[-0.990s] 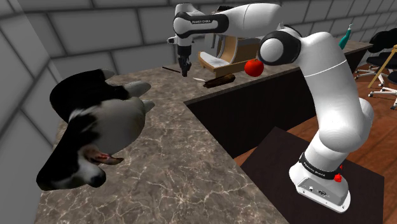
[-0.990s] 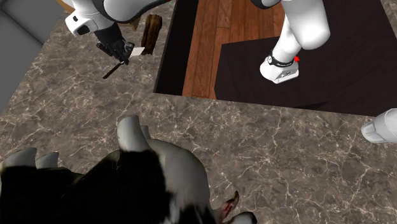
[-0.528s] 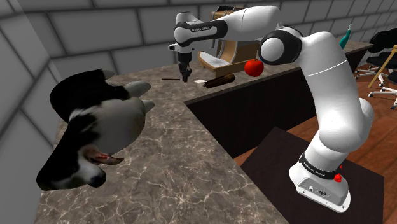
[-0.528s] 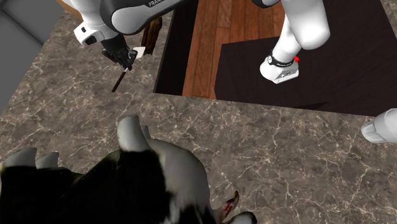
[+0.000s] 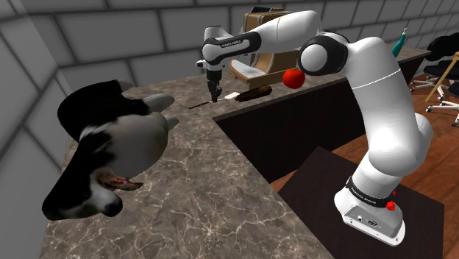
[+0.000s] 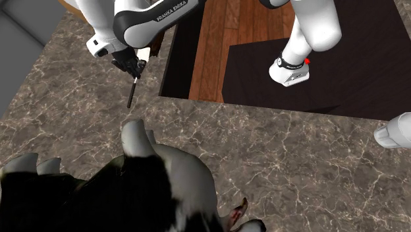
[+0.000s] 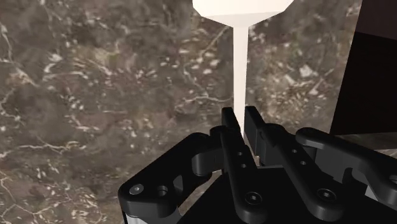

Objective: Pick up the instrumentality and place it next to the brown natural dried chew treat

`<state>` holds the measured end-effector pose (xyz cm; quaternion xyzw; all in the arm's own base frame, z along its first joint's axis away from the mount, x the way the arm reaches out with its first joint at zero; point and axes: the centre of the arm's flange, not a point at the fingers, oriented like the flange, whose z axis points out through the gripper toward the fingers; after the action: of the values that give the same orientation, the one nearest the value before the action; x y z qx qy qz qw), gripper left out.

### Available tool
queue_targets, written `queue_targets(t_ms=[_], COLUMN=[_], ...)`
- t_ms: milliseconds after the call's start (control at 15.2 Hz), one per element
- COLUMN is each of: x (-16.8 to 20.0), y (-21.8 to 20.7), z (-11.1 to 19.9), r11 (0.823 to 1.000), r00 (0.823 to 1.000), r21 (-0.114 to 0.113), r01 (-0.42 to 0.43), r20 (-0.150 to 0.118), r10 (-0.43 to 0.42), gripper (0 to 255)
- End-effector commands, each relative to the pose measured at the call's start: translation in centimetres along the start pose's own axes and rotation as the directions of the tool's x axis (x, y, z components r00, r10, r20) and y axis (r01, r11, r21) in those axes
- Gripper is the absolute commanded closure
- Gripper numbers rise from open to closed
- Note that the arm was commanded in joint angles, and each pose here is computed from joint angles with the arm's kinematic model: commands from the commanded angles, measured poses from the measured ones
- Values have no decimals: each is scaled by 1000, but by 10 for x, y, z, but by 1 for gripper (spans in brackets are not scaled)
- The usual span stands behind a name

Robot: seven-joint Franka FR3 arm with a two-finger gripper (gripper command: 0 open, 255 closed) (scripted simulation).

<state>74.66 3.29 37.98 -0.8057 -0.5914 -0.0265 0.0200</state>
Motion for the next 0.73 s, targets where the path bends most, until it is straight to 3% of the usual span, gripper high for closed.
queue_targets(t_ms=[0, 528, 594, 660], x=[-1, -1, -1, -1], y=[0, 0, 0, 0], z=[13, 13, 13, 13], r11=[1000, 1000, 1000, 1000], r00=[1000, 1000, 1000, 1000], r21=[0, 0, 0, 0], r01=[0, 0, 0, 0], r20=[0, 0, 0, 0], r10=[0, 0, 0, 0], gripper=[255, 255, 0, 0])
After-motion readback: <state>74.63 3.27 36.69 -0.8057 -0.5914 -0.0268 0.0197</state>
